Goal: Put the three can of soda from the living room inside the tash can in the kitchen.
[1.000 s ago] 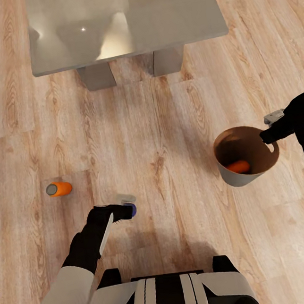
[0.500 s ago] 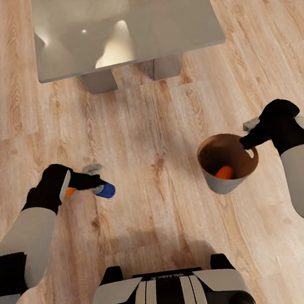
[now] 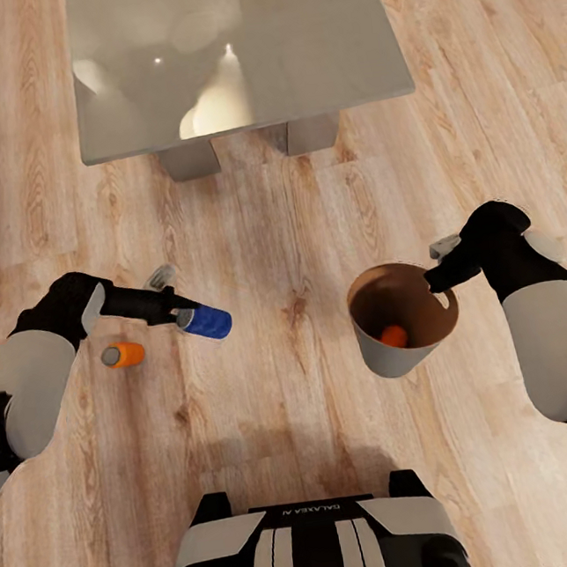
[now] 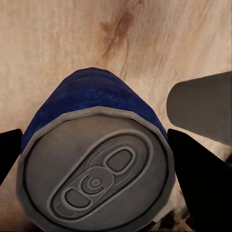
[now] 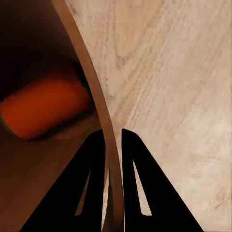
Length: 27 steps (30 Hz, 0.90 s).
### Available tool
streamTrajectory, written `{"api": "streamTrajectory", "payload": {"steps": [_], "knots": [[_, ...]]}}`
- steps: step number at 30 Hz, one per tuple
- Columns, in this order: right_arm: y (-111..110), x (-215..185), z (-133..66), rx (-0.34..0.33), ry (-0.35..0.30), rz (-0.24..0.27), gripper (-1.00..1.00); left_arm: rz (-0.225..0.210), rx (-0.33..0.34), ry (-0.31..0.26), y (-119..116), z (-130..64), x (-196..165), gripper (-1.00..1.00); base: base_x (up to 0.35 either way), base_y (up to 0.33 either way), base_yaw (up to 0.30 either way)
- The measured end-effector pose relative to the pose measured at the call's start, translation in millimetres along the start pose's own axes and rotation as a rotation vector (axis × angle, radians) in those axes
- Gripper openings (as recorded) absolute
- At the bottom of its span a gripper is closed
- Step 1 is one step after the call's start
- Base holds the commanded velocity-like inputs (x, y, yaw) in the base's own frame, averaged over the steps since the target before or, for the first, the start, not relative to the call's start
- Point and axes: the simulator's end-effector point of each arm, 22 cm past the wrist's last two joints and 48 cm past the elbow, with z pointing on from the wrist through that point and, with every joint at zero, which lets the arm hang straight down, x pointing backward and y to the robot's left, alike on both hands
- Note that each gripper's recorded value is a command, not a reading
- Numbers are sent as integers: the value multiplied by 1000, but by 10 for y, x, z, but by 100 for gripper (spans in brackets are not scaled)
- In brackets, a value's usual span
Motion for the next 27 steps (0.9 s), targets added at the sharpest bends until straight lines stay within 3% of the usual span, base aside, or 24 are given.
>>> {"api": "streamTrajectory", "payload": {"steps": [2, 6, 8, 11, 18, 21, 24, 27], "knots": [[128, 17, 10, -35, 2, 18, -100, -5, 35, 1, -160, -63, -70, -100, 0, 0, 0], [300, 44, 23, -47, 14, -13, -100, 10, 91, 1, -540, -111, -204, -100, 0, 0, 0], [434, 46, 29, -69, 16, -10, -100, 28, 118, 13, -767, -49, -208, -100, 0, 0, 0], [546, 52, 65, -43, 22, -36, -100, 57, 152, 43, -1098, 92, -149, -100, 0, 0, 0], [589, 91, 50, 27, 28, -60, -100, 85, 182, 72, -1465, 169, -56, -100, 0, 0, 0], [809, 24, 18, 6, 18, -80, -100, 97, 202, 86, -1653, 218, -2, -100, 0, 0, 0], [1003, -14, -30, -33, 10, -69, -100, 107, 215, 97, -1795, 238, 43, -100, 0, 0, 0], [1089, -75, -82, -6, 2, -109, -100, 124, 238, 114, -2017, 300, 114, -100, 0, 0, 0]]}}
